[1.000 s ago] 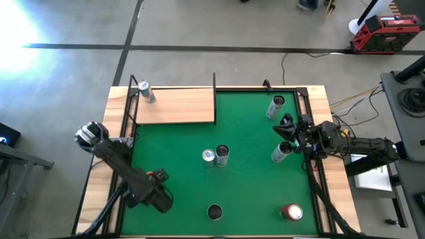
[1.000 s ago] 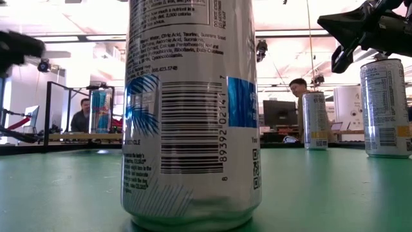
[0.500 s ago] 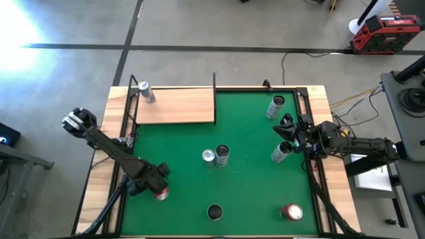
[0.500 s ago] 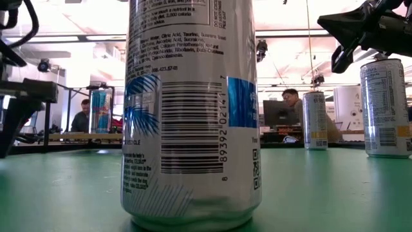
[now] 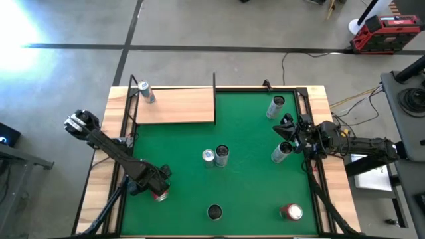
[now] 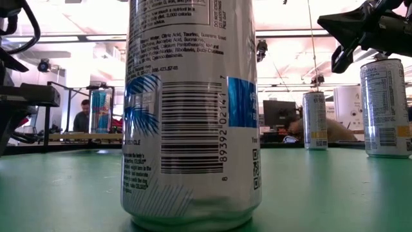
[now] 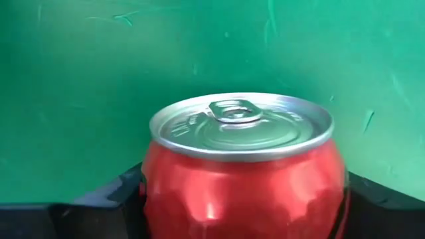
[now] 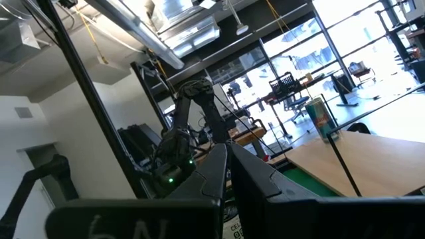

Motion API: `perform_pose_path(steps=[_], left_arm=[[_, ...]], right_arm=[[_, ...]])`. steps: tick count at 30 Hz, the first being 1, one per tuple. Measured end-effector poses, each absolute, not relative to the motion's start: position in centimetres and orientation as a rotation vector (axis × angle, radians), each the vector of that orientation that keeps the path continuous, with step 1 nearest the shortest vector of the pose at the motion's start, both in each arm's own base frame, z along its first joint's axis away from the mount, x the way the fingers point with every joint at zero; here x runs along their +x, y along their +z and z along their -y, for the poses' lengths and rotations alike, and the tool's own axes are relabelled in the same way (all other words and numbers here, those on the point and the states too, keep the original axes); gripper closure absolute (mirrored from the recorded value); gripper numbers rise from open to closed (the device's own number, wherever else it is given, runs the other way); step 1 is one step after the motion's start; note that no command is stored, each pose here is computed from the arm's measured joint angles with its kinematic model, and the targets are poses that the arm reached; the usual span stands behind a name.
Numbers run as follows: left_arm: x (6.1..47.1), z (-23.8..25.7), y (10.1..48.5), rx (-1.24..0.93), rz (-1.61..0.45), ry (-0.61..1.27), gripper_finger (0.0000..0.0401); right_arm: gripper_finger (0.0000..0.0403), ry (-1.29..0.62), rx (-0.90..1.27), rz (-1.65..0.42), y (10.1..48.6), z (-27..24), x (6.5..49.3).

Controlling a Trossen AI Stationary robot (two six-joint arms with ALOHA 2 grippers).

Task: Place canned beverage on shelf
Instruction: Put the left red soda can on the shelf

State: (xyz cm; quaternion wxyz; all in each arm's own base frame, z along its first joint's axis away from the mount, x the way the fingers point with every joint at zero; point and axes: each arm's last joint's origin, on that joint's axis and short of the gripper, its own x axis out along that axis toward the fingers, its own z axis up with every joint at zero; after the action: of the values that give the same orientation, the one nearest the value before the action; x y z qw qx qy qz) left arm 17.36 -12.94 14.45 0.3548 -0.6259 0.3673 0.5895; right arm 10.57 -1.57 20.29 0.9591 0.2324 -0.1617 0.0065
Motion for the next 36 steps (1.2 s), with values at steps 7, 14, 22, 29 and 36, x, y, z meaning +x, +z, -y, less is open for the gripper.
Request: perform_pose_path(steps=[7,14,22,29,36], left_arm=[[17.4,12.8,14.5,-1.611,-0.938,1.526,0.0122],[16.9,11.9,16.2,-1.414,-0.782,1.631,0.0122],[18.5,12.9,20.1,-0.961,-0.672,1.928,0.0096],[19.9,13.3,16.6,-0.733,-0.556,2.021,0.0111],[21.0,14.0,15.2,-0.614,-0.516,2.041,0.012]], right_arm=[[0.039,0.013,0.471,0.328,20.3,1.6,10.6],[0.039,0.013,0.471,0.328,20.3,1.6,10.6],[0.039,0.013,0.471,0.327,20.3,1.6,10.6],[0.039,0.014,0.471,0.327,20.3,1.6,10.6],[0.039,0.013,0.471,0.325,20.3,1.6,10.6]])
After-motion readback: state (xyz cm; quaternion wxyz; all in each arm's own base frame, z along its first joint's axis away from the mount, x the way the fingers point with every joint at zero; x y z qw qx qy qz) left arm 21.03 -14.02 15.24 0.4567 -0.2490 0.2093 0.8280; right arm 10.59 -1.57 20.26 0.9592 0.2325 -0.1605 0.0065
